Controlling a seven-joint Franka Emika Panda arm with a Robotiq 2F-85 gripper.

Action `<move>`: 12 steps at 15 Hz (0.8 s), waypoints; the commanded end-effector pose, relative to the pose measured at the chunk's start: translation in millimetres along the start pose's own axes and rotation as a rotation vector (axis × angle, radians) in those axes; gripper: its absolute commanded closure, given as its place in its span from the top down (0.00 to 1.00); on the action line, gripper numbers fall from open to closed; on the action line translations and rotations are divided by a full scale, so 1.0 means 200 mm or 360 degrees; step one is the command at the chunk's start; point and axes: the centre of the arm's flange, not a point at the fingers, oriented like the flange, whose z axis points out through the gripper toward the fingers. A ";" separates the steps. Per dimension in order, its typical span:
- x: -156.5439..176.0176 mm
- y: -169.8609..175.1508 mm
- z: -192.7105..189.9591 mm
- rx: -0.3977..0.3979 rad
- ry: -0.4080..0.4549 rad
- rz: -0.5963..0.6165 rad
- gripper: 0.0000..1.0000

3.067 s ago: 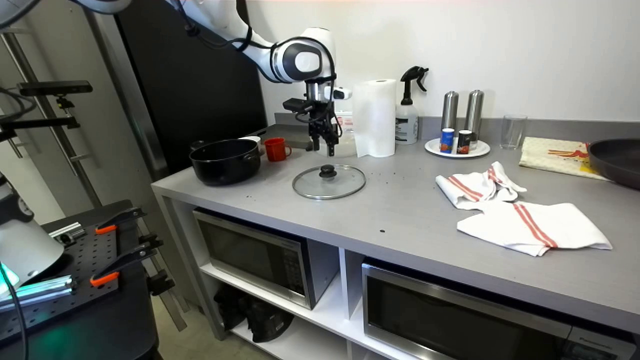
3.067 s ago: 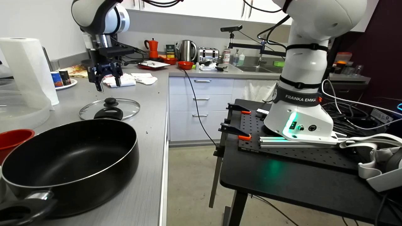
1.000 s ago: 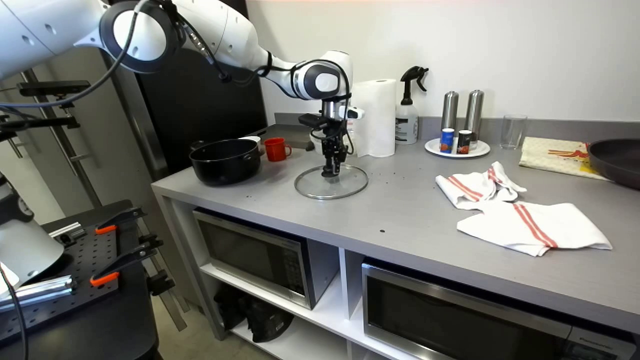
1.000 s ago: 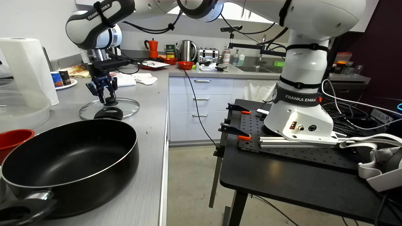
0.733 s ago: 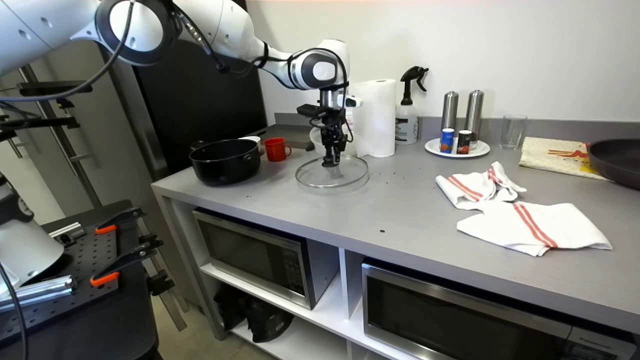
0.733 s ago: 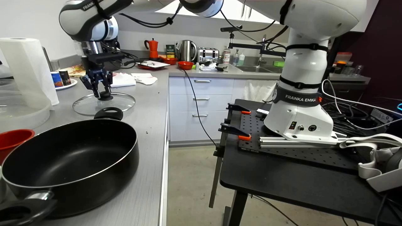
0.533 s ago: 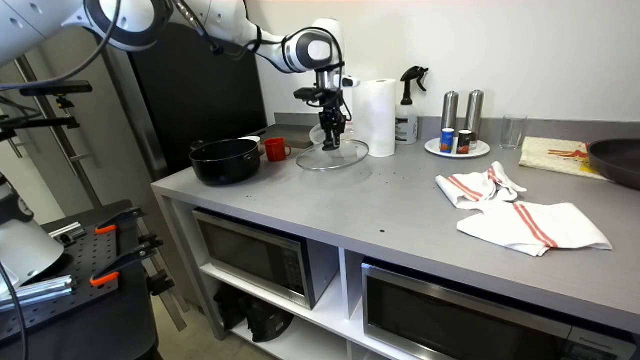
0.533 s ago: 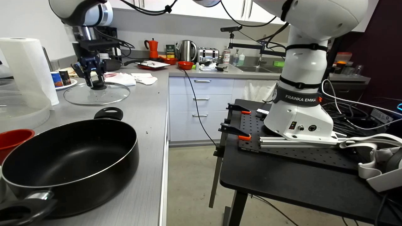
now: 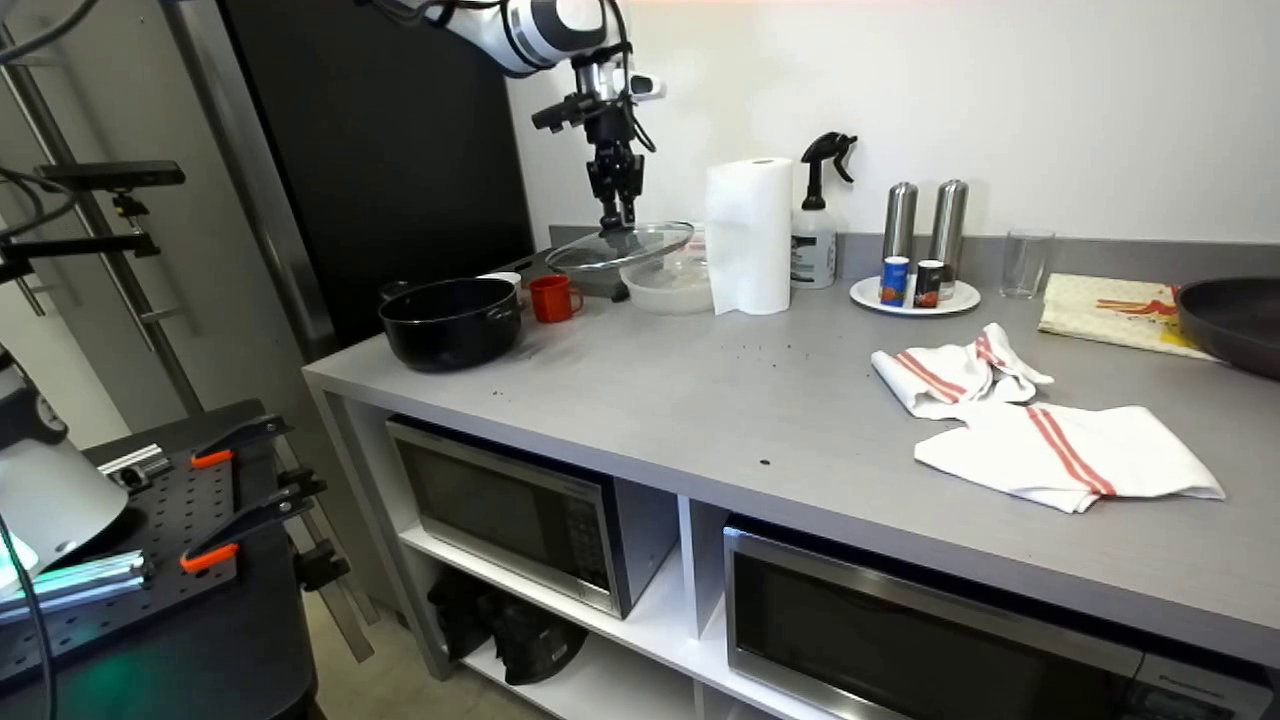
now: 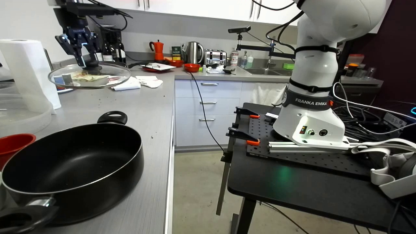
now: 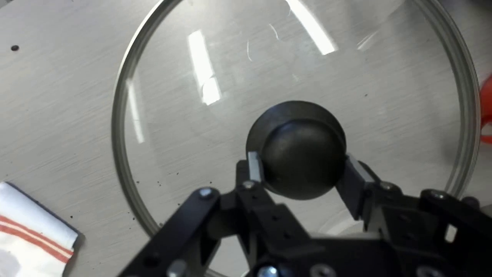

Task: Place the glass lid on the black pot.

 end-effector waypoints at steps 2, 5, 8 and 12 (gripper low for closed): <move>-0.45 -0.21 -0.16 -0.0087 -0.0037 -0.0179 0.24; -0.62 -0.36 -0.17 -0.0112 -0.0043 -0.0281 0.24; -0.78 -0.49 -0.10 -0.0141 -0.0055 -0.0399 0.24; -0.96 -0.64 0.04 -0.0174 -0.0052 -0.0517 0.24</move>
